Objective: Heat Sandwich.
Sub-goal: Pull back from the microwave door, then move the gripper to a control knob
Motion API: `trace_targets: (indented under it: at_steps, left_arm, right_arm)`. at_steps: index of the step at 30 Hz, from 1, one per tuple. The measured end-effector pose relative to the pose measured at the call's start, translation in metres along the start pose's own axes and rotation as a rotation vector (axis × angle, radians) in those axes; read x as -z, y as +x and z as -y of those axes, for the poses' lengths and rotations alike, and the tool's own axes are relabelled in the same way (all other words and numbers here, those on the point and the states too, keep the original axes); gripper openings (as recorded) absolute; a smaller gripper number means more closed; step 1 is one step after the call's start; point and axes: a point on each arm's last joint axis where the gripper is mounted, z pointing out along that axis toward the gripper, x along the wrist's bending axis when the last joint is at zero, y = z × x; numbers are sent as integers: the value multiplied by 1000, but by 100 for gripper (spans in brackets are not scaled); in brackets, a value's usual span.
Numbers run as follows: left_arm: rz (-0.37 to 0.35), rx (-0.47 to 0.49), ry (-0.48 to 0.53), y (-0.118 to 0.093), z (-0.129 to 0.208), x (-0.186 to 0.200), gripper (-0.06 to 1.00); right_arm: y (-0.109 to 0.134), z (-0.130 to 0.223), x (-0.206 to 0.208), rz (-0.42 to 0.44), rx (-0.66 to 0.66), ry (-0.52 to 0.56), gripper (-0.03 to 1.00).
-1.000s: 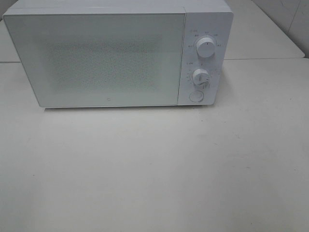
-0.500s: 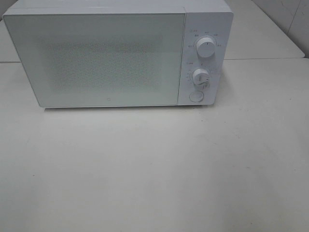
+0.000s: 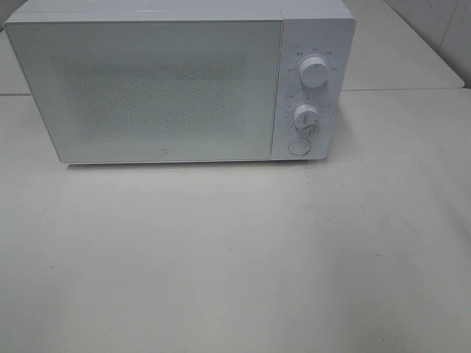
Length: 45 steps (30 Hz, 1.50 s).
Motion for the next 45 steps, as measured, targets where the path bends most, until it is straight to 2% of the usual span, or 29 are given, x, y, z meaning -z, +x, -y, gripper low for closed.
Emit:
trace_targets:
  at_steps: [12,22,24,28,34,45]
  left_arm:
    - [0,0,0,0,0,0,97]
    - [0,0,0,0,0,0,97]
    - [0,0,0,0,0,0,97]
    - [0,0,0,0,0,0,97]
    - [0,0,0,0,0,0,97]
    - [0,0,0,0,0,0,97]
  right_arm:
    - [2,1,-41,-10,0,-8,75]
    - [5,30,-58,-30,-3,-198,75]
    - [10,34,-62,-51,-17,-247,75]
    - [22,43,-68,-88,0,-273,75]
    - [44,57,-83,-104,77,-255,75]
    - [71,79,-106,-39,65,-291,75]
